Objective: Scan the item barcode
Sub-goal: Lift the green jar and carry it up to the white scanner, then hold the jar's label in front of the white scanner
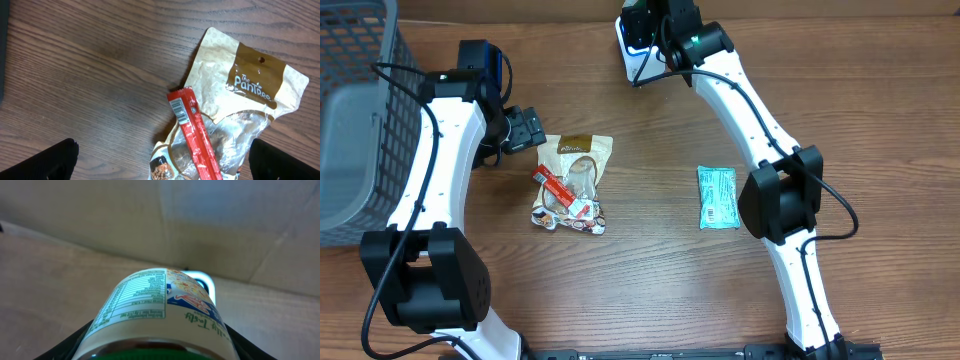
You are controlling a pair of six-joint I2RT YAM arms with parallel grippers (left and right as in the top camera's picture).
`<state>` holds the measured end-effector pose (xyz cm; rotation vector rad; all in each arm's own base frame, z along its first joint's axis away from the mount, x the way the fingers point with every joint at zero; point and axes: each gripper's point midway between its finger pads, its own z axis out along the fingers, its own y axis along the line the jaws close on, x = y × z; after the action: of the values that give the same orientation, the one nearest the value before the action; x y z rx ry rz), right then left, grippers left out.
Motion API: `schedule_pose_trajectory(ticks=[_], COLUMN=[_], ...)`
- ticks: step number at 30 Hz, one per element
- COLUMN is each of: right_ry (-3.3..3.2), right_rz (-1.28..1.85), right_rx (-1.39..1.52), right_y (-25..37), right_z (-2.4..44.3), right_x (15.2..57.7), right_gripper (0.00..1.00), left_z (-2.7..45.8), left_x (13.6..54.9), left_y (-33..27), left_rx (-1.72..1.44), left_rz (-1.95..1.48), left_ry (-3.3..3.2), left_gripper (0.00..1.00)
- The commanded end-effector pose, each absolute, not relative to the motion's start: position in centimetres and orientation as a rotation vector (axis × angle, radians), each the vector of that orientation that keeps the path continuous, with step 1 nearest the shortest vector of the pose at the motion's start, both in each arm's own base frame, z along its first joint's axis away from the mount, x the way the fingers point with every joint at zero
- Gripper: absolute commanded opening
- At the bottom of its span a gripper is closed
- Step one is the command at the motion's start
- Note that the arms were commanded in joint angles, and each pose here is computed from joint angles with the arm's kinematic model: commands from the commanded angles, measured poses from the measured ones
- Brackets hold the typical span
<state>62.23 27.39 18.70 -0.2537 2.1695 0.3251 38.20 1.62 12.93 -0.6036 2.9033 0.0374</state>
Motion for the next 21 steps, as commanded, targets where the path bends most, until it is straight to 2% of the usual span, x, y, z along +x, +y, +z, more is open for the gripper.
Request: schedule_pose_trajectory(ticks=[1,7,12,16,21], right_ry=[2.108,1.976,1.865,1.835,1.864], right_rz=[0.318,0.351,0.385,0.471,0.522], right_rx=[-0.226,-0.209,-0.183,-0.08,-0.004], right_y=[27.2,28.3,28.7,28.8,28.8], right_z=[18.0,17.4,19.8,20.8,19.9], right_x=[64.2,66.8,67.7,68.0,67.9], right_gripper=[0.19,0.15,0.09,0.09,0.09], left_z=[13.7,13.7,13.7,13.7,13.7], left_x=[38.6,38.6,38.7,38.7,38.7], left_y=[1.7,1.7,1.7,1.7,1.7], left_rx=[-0.579,-0.579,-0.579,-0.578,-0.579], left_rz=[0.039,0.039,0.039,0.039,0.039], left_ry=[2.883,2.882,2.881,2.881,2.881], left_gripper=[1.0,1.0,1.0,1.0,1.0])
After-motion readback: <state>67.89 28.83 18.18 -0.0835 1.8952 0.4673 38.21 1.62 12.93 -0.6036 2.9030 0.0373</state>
